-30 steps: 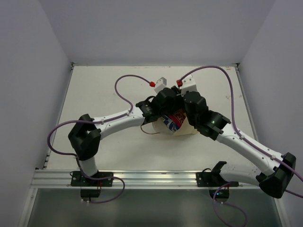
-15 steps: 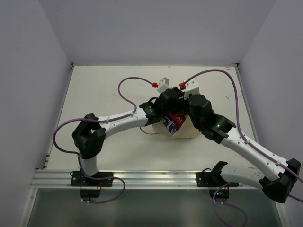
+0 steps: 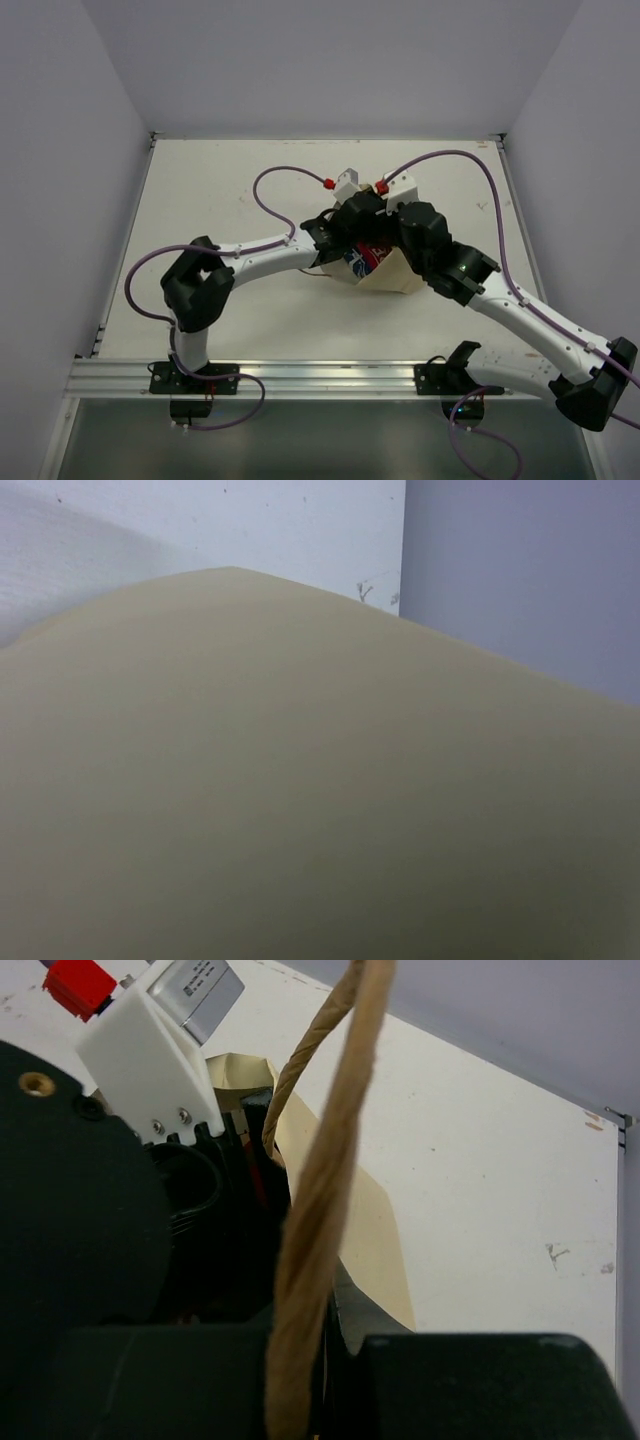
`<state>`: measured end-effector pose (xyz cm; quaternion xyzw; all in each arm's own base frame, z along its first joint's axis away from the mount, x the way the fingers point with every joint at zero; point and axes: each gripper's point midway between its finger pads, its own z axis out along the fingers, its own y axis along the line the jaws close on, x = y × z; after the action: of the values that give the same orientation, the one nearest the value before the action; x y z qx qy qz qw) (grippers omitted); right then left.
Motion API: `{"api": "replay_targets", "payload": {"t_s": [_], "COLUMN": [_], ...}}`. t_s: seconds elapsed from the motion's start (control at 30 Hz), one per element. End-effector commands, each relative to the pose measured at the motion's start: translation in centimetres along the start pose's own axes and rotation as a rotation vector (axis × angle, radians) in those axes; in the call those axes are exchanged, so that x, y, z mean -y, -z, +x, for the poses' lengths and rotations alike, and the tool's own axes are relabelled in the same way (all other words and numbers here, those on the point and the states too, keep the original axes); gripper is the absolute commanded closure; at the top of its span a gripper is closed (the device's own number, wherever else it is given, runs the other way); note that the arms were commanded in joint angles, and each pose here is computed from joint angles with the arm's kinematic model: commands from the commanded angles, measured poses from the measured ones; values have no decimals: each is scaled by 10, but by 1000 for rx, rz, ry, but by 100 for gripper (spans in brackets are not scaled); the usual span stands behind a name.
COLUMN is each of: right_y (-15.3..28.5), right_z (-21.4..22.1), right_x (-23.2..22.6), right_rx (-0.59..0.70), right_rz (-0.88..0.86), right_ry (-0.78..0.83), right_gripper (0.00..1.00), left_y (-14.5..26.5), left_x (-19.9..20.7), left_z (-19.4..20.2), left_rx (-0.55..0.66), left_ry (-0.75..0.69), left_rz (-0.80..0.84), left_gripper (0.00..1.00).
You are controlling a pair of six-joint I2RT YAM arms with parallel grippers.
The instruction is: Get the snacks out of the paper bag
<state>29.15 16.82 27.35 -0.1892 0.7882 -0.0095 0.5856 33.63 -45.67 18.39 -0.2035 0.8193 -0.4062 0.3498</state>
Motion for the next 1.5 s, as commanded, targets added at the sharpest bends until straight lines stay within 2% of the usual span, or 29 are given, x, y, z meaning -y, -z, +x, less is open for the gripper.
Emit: {"api": "replay_targets", "payload": {"t_s": [0.0,0.1,0.2,0.3,0.33,0.43,0.8,1.13,1.3,1.4,1.47], "right_y": [18,19,21,21,21,19,9,11,12,13,15], "right_z": [-46,-45,-46,-44,-44,-41,-21,-17,-16,-15,-17], "right_x": [-16,-15,-14,-11,-10,-6,15,25,31,34,36], "right_rx": [162,163,169,168,169,166,121,115,113,115,122], "right_rz": [-116,-116,-114,-100,-97,-66,91,142,167,175,175], "right_ry": [-78,-77,-76,-76,-77,-78,-66,-63,-64,-70,-76], "right_gripper": [100,100,100,100,100,100,100,100,100,100,100], "left_y": [-12,-14,-14,-11,-10,-2,74,135,190,211,216], "left_x": [3,7,12,12,9,9,46,54,61,54,35], "left_z": [-10,-14,-17,-21,-20,-21,-62,-87,-136,-178,-215], "left_rx": [66,85,98,107,104,99,150,175,301,366,436], "left_ry": [33,34,16,-4,-17,-50,-177,-244,-308,-338,-366], "left_rz": [15,29,37,39,33,37,132,176,176,172,123], "left_gripper": [48,53,63,80,89,100,100,100,100,100,100]}}
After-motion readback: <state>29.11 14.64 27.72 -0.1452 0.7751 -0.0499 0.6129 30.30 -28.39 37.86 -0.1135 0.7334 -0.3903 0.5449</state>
